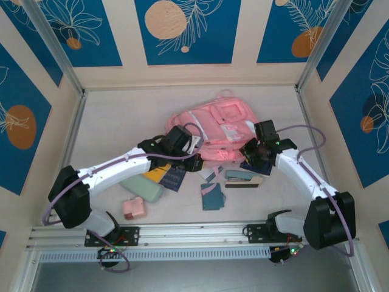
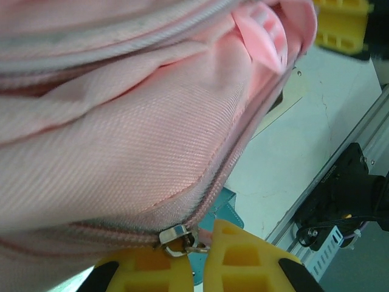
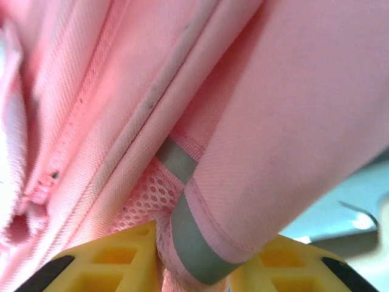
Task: Pack the student bag
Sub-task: Unzip the student bag at the center of the table.
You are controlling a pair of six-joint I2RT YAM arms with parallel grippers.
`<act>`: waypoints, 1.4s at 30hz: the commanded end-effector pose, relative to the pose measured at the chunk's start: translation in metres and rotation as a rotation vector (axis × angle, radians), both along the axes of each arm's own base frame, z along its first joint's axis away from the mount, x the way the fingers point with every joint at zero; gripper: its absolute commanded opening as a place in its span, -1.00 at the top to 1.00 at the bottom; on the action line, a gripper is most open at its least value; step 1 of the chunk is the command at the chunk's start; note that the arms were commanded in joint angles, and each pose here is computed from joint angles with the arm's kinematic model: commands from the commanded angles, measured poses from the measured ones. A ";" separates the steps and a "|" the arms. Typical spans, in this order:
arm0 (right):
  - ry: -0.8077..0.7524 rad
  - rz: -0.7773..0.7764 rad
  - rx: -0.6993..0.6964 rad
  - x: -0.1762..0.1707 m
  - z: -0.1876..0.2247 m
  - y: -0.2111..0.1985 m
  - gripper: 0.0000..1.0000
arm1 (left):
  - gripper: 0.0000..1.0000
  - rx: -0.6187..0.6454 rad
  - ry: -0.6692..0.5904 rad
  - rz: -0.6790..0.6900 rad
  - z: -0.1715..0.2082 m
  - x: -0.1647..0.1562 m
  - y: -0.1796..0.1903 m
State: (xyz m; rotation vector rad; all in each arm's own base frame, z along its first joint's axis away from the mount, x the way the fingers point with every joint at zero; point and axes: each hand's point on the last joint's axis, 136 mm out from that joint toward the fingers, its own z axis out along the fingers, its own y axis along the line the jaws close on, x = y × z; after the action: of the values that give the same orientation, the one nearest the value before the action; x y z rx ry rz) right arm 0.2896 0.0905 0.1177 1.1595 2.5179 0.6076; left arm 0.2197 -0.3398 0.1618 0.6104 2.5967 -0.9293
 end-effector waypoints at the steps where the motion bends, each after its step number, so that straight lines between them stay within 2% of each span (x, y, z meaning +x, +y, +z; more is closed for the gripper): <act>1: -0.143 0.008 -0.056 0.042 0.019 -0.014 0.47 | 1.00 -0.040 -0.009 -0.061 0.006 -0.003 -0.016; 3: -0.152 0.038 -0.081 0.054 0.020 -0.013 0.51 | 1.00 -0.034 -0.001 -0.064 0.002 0.002 -0.023; 6: -0.074 0.043 -0.057 0.056 0.022 -0.012 0.55 | 1.00 -0.017 0.005 -0.065 -0.002 0.013 -0.036; 7: -0.065 0.049 -0.045 0.054 0.024 -0.009 0.47 | 1.00 -0.017 0.002 -0.064 -0.001 0.018 -0.040; 10: -0.019 0.016 0.039 0.035 0.029 -0.002 -0.13 | 1.00 -0.018 -0.002 -0.061 0.002 0.030 -0.051; 14: -0.002 -0.021 0.229 0.009 0.031 0.017 -0.52 | 1.00 -0.046 -0.008 -0.074 0.011 0.035 -0.062; 20: 0.034 -0.074 0.467 -0.009 0.022 0.046 -0.67 | 1.00 -0.055 0.005 -0.074 0.011 0.031 -0.060; 26: -0.012 -0.033 0.543 0.007 0.022 0.078 -0.67 | 1.00 -0.073 0.023 -0.074 0.009 0.023 -0.055; 29: -0.001 -0.025 0.509 0.014 0.013 0.087 -0.59 | 1.00 -0.086 0.023 -0.073 0.012 0.020 -0.054; 31: 0.016 -0.045 0.480 0.016 0.003 0.086 -0.39 | 1.00 -0.094 0.027 -0.077 0.014 0.018 -0.053; 33: 0.010 -0.050 0.480 0.020 -0.002 0.086 0.00 | 1.00 -0.095 0.029 -0.075 0.015 0.017 -0.052; 35: 0.019 -0.054 0.445 0.021 -0.007 0.081 0.48 | 1.00 -0.093 0.026 -0.079 0.017 0.015 -0.049; 37: 0.020 -0.063 0.403 0.021 -0.008 0.073 0.86 | 1.00 -0.079 0.021 -0.085 0.016 0.013 -0.046; 39: 0.014 -0.074 0.375 0.020 -0.008 0.064 1.00 | 1.00 -0.047 0.010 -0.080 0.014 0.013 -0.039; 42: 0.004 -0.088 0.356 0.018 -0.005 0.053 1.00 | 1.00 0.000 -0.008 -0.072 0.011 0.012 -0.027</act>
State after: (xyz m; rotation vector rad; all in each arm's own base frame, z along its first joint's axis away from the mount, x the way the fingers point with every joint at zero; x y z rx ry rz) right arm 0.3043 0.1609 0.1036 1.3918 2.4492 1.1355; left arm 0.2371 -0.3755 0.1512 0.6496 2.6506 -0.9632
